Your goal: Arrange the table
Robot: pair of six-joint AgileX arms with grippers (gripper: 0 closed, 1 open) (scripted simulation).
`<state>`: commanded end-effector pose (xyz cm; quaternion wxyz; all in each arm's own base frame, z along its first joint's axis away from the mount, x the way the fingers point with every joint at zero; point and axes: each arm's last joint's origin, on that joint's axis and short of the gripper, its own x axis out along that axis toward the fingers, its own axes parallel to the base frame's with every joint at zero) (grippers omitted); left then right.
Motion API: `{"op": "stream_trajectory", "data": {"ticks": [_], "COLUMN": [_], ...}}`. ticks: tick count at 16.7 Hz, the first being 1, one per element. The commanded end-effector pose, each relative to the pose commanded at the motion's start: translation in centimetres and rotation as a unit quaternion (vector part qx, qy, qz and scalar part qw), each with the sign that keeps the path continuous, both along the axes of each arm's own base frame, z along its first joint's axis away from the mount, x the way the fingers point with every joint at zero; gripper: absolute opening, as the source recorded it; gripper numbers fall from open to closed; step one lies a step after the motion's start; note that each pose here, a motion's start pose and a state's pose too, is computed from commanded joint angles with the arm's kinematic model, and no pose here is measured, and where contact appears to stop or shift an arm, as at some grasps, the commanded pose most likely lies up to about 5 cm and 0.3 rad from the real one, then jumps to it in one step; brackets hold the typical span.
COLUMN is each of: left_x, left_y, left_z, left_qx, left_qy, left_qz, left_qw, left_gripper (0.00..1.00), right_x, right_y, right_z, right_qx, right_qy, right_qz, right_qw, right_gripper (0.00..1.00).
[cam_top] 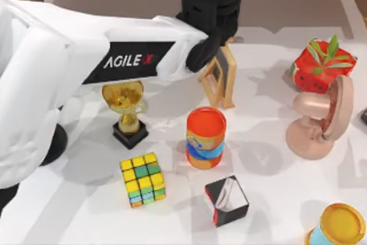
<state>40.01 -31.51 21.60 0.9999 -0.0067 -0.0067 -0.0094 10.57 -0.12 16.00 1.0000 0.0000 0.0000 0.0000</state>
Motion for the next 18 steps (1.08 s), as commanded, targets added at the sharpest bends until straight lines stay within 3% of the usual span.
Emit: {"op": "stream_trajectory", "data": {"ticks": [10, 12, 18], "left_x": [-1.6, -2.7, -9.2], "left_y": [0.1, 0.0, 0.0], "left_z": [0.6, 1.0, 3.2], "left_qx": [0.011, 0.036, 0.165], "left_qy": [0.001, 0.002, -0.014], "left_qz": [-0.006, -0.027, -0.143], "left_qw": [1.000, 0.999, 0.976], "left_gripper": [0.00, 0.00, 0.00], "right_x": [0.0, 0.0, 0.0], "right_y": [0.0, 0.0, 0.0], "right_z": [0.0, 0.0, 0.0], "right_qx": [0.000, 0.000, 0.000], "right_qy": [0.000, 0.000, 0.000], "right_qz": [0.000, 0.000, 0.000], "right_qw": [1.000, 1.000, 1.000], "right_gripper": [1.00, 1.00, 1.00]}}
